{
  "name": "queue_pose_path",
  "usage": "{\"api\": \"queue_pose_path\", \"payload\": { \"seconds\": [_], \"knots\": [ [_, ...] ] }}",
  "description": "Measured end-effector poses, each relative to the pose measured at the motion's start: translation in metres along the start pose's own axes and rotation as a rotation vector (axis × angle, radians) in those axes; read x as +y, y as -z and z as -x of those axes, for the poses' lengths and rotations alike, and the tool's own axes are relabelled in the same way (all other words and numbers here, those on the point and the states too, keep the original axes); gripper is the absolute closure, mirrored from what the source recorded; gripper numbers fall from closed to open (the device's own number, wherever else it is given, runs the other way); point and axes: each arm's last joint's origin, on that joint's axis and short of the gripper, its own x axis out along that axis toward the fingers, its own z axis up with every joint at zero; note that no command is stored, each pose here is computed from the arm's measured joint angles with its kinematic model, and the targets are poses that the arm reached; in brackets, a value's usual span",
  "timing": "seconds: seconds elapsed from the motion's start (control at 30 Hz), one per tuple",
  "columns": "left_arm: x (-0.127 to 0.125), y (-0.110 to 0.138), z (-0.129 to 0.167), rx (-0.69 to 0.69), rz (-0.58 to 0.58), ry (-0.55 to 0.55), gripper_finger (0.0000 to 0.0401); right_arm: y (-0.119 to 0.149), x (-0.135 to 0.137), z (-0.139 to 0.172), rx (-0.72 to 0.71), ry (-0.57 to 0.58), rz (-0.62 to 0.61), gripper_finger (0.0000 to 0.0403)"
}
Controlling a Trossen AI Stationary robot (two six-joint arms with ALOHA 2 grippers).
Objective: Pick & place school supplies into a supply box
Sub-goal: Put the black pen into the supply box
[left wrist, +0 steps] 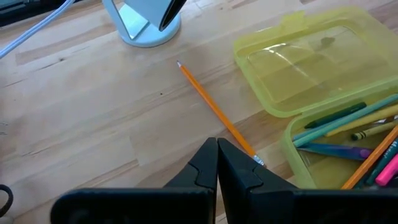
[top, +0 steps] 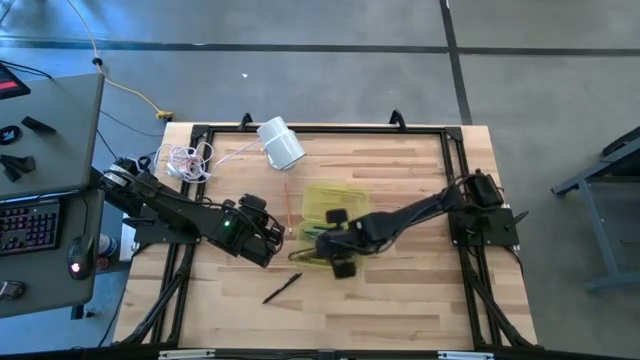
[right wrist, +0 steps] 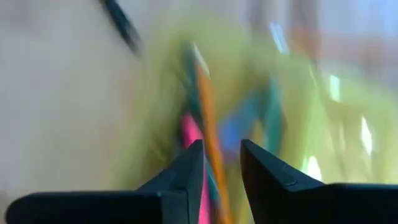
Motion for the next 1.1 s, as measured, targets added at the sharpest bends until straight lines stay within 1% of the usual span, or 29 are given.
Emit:
{"api": "queue_pose_path", "payload": {
  "seconds": [0.07,0.13,0.2,0.3,0.43,0.57,0.63,0.83,1.03,1.1],
  "knots": [
    [0.000,0.000,0.000,-0.001,0.000,0.000,0.0355,-0.013,0.016,0.001,-0.149,-0.053,0.072,0.0310],
    [0.000,0.000,0.000,-0.002,0.002,0.001,0.0355,-0.021,0.035,-0.003,-0.264,-0.074,0.188,0.0309],
    [-0.001,0.000,0.000,-0.002,0.006,0.006,0.0355,-0.024,0.053,-0.013,-0.336,-0.069,0.279,0.0309],
    [-0.002,0.000,0.000,-0.007,0.014,0.015,0.0355,-0.027,0.073,-0.033,-0.378,-0.036,0.358,0.0309],
    [-0.002,0.000,0.000,-0.009,0.015,0.016,0.0355,-0.042,0.075,-0.054,-0.353,-0.026,0.369,0.0309],
    [-0.002,0.000,0.000,-0.010,0.014,0.016,0.0355,-0.058,0.067,-0.069,-0.283,-0.087,0.291,0.0309],
    [-0.002,0.000,0.000,-0.009,0.005,0.015,0.0355,-0.063,0.064,-0.075,-0.242,-0.128,0.283,0.0309],
    [-0.002,0.000,0.000,-0.006,-0.010,0.018,0.0355,-0.064,0.065,-0.102,-0.186,-0.147,0.300,0.0309],
    [-0.002,0.000,0.000,0.000,-0.011,0.017,0.0355,-0.061,0.061,-0.108,-0.162,-0.163,0.302,0.0310],
    [-0.002,0.000,0.000,0.000,-0.011,0.017,0.0355,-0.060,0.060,-0.108,-0.147,-0.163,0.303,0.0322]
  ]
}}
